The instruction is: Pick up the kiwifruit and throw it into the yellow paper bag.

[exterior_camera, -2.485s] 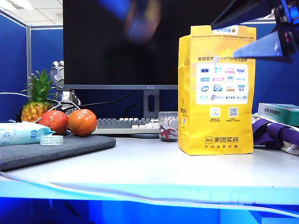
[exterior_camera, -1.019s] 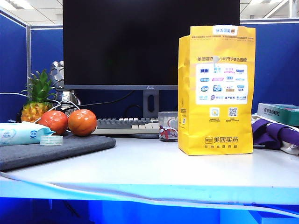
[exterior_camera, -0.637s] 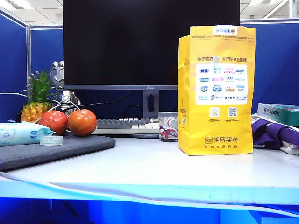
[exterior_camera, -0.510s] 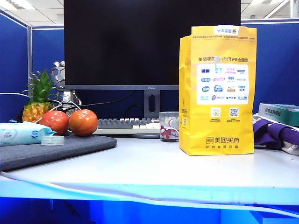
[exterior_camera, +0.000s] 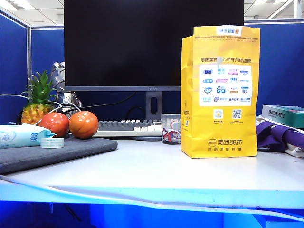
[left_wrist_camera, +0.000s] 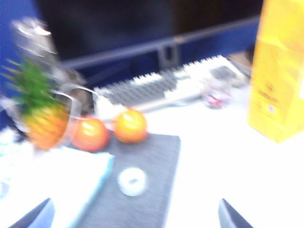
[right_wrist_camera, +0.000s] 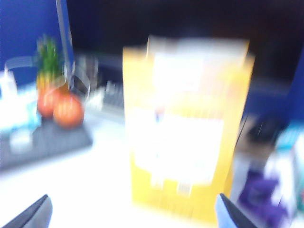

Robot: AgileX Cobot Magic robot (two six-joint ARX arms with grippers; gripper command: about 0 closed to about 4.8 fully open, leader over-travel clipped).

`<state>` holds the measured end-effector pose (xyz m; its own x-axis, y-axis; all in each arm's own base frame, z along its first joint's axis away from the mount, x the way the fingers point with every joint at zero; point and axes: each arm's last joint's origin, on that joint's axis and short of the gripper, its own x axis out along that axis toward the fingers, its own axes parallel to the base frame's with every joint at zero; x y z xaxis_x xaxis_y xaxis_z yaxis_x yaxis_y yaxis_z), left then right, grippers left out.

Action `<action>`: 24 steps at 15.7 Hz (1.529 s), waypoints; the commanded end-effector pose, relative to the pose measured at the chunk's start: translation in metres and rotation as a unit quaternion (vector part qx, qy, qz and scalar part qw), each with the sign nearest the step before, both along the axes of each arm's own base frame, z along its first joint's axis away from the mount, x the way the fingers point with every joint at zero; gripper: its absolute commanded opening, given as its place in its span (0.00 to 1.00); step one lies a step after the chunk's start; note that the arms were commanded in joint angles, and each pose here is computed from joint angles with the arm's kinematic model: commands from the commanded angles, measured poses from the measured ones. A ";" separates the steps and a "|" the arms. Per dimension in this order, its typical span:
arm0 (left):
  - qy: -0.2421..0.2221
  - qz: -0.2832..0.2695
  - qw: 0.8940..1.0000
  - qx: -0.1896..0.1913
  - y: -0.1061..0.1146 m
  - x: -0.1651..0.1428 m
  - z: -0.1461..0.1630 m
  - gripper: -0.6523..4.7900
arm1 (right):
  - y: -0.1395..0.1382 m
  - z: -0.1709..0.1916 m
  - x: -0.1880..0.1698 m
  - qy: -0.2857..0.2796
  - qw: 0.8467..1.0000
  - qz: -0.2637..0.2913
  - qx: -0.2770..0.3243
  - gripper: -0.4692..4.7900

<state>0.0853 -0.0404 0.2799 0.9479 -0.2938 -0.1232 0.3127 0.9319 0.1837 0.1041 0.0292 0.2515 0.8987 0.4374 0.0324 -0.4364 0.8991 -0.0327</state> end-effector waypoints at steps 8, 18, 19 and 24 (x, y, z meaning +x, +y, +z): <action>0.048 0.006 0.999 -0.020 -0.002 0.004 -0.017 1.00 | 0.002 -0.016 0.002 0.103 0.981 0.029 0.164 1.00; -0.008 0.104 0.993 -0.048 0.026 -0.018 -0.051 1.00 | 0.001 -0.069 -0.002 0.139 0.978 0.021 0.157 1.00; -0.008 0.110 0.993 -0.048 0.027 -0.018 -0.054 1.00 | 0.001 -0.074 -0.002 0.141 0.977 0.020 0.157 1.00; 0.043 0.111 0.993 -0.026 0.022 -0.005 -0.095 1.00 | 0.000 -0.093 -0.008 0.136 0.978 0.021 0.158 1.00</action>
